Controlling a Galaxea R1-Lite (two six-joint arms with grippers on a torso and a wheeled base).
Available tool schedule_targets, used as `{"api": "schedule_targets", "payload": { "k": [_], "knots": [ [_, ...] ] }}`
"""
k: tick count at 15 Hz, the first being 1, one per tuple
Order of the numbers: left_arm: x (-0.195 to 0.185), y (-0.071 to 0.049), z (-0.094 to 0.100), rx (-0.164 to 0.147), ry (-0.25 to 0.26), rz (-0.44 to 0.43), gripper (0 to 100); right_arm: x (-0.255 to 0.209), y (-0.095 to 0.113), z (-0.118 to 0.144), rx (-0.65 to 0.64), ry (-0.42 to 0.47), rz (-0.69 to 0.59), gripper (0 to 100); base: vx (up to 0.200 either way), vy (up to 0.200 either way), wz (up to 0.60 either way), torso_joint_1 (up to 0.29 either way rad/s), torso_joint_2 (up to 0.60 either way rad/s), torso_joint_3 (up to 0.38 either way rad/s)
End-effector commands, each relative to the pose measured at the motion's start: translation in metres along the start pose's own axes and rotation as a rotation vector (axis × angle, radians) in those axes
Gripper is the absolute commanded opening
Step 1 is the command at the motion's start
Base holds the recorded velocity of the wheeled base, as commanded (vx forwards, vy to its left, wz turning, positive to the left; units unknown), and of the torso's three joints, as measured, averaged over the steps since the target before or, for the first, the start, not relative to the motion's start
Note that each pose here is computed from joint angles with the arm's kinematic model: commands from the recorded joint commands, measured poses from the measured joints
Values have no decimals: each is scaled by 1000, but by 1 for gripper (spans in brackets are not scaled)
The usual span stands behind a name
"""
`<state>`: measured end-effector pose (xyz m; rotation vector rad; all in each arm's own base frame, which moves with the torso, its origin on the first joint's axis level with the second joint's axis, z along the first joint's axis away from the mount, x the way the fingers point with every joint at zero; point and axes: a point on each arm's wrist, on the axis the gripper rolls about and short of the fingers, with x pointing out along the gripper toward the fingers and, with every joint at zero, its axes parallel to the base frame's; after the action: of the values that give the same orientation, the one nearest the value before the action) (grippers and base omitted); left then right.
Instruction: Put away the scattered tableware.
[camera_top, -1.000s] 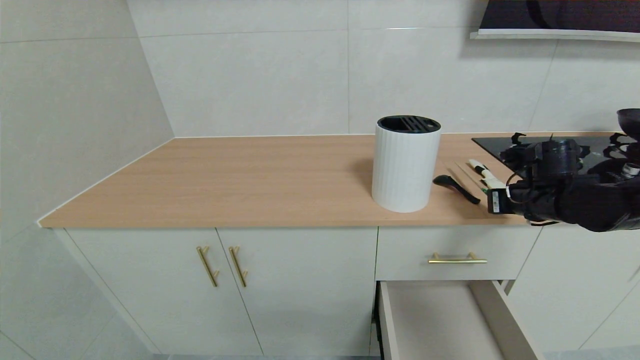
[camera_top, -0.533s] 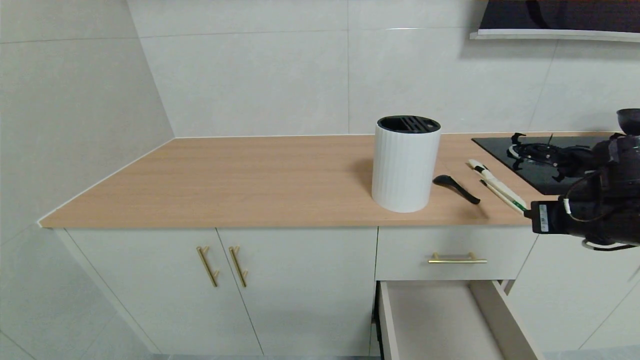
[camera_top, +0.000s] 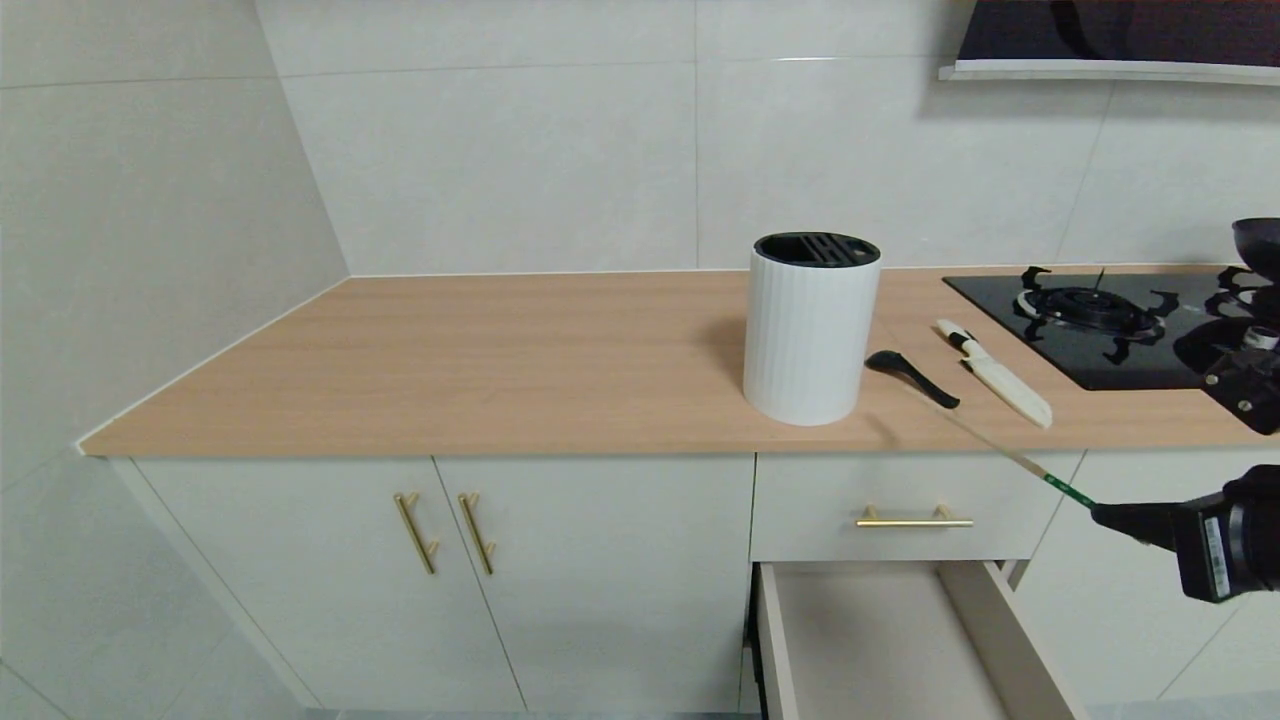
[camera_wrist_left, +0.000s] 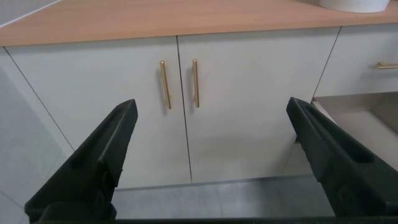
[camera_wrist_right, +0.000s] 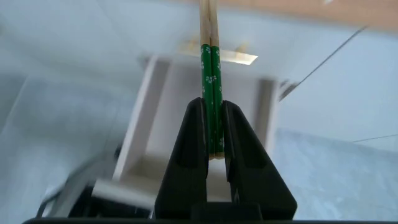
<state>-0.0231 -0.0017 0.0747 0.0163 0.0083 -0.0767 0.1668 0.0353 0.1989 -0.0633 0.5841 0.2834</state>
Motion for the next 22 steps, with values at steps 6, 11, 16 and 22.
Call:
{"api": "schedule_targets", "payload": {
  "k": [6,11,16,22],
  "knots": [
    [0,0,0,-1,2,0,100,-10,27,-15,-95,44,162,0,0,0,0,0,0,0],
    [0,0,0,-1,2,0,100,-6,30,-19,-105,70,175,0,0,0,0,0,0,0],
    [0,0,0,-1,2,0,100,0,31,-21,-107,95,173,0,0,0,0,0,0,0],
    [0,0,0,-1,2,0,100,7,31,-23,-106,124,171,0,0,0,0,-40,91,49]
  ]
}}
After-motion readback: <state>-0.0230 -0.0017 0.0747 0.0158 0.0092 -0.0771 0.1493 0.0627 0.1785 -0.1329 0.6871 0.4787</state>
